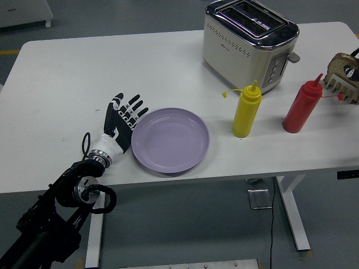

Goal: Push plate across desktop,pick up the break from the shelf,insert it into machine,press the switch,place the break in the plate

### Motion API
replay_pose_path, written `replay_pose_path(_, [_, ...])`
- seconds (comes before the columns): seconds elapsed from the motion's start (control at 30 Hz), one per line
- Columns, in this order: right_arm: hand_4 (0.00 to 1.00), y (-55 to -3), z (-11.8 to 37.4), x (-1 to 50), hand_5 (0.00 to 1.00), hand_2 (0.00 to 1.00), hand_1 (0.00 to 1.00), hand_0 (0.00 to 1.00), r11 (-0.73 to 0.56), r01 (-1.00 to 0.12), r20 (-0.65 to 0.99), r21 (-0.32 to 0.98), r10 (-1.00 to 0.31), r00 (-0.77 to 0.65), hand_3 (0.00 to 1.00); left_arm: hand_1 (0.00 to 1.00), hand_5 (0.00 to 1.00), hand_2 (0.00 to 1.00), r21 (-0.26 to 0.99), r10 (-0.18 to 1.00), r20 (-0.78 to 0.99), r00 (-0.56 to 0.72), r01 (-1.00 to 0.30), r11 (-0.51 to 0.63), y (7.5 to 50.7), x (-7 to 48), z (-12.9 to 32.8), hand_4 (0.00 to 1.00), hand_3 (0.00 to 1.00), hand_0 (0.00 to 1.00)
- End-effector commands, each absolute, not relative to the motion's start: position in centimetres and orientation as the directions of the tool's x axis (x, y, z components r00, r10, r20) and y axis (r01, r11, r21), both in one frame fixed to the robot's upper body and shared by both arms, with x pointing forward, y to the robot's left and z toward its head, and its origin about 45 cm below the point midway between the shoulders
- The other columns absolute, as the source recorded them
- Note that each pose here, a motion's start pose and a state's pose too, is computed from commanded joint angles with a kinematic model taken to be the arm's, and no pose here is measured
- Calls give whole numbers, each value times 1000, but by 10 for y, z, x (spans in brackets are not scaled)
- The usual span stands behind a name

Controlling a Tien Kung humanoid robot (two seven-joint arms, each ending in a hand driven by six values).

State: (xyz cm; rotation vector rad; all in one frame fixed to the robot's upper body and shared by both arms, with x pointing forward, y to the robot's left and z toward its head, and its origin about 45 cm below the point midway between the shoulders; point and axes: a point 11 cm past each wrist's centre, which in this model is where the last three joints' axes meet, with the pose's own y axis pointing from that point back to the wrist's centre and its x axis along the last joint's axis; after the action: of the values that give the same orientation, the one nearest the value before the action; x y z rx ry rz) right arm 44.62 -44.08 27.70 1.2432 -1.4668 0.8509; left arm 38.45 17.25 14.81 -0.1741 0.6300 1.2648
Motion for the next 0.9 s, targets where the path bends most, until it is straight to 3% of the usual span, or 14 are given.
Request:
replay_pose_path(0.13, [516, -439, 276, 447, 152, 484, 412, 335, 217, -973, 963, 76, -270, 15, 538, 902, 998, 970, 209, 826, -536, 173, -921, 329, 165, 385, 150, 615, 869, 849])
replay_pose_path(0.17, [433, -438, 276, 447, 74, 455, 384, 279, 214, -974, 963, 75, -270, 14, 522, 901, 998, 970, 207, 825, -537, 176, -920, 331, 164, 385, 151, 616, 870, 849])
replay_pose_path(0.53, [397, -432, 282, 449, 52, 435, 367, 261, 188, -982, 961, 16, -274, -37, 509, 900, 998, 970, 188, 829, -531, 177, -929, 319, 166, 389, 159, 615, 869, 850])
replay_pose_path(0.9, [321, -431, 320, 449, 9, 414, 354, 293, 189, -968, 933, -162, -291, -213, 495, 891, 998, 963, 86, 835, -538, 111, -979, 185, 213, 400, 196, 615, 857, 838])
